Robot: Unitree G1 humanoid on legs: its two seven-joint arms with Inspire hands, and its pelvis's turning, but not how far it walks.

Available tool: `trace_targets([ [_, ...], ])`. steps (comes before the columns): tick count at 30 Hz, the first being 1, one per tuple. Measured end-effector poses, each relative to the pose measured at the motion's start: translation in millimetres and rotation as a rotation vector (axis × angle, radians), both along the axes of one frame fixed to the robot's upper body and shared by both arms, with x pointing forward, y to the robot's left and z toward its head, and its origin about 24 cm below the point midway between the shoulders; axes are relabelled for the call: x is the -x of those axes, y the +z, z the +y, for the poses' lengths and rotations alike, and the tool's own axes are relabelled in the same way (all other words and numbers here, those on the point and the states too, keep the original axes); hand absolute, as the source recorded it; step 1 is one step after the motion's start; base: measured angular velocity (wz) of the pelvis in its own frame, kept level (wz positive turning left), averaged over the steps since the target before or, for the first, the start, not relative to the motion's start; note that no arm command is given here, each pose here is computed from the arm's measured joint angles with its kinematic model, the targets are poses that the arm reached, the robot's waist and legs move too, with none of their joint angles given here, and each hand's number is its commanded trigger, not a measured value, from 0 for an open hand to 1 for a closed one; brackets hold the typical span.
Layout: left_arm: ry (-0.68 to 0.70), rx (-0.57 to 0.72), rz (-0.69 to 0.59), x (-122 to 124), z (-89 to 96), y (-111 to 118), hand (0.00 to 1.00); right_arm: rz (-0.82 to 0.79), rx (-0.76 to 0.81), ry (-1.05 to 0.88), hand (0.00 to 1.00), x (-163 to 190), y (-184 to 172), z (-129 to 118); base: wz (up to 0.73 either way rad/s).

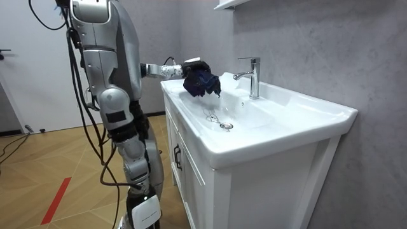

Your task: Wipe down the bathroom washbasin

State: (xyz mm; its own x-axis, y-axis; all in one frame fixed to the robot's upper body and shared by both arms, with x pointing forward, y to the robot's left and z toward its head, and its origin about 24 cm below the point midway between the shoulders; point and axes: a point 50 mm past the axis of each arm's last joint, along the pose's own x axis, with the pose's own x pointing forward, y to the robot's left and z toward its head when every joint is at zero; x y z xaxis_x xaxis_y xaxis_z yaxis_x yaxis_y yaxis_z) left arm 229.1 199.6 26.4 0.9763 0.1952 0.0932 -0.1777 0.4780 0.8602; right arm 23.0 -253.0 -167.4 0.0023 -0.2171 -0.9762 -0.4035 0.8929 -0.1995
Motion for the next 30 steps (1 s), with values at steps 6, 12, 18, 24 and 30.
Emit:
trace_targets([
  [6,-0.021,-0.128,0.091,1.5,-0.5,-11.3,1.00,-0.005,0.012,0.009,0.00,-0.6,0.2,-0.7,-0.10],
  [12,-0.047,-0.234,0.165,-6.2,0.6,-18.1,1.00,0.012,0.029,0.012,0.00,4.4,1.1,-4.8,-0.04],
  [18,-0.064,-0.268,0.194,-15.1,1.2,-18.6,1.00,0.001,0.043,0.015,0.00,1.4,2.2,-8.3,-0.02],
  [24,-0.135,-0.300,0.291,-17.7,-6.1,-27.3,1.00,-0.015,0.065,0.017,0.00,-0.6,3.2,-11.0,0.01],
  [30,-0.176,-0.302,0.366,-18.3,-11.9,-35.5,1.00,-0.035,0.075,0.024,0.00,-4.7,3.5,-11.2,-0.02],
])
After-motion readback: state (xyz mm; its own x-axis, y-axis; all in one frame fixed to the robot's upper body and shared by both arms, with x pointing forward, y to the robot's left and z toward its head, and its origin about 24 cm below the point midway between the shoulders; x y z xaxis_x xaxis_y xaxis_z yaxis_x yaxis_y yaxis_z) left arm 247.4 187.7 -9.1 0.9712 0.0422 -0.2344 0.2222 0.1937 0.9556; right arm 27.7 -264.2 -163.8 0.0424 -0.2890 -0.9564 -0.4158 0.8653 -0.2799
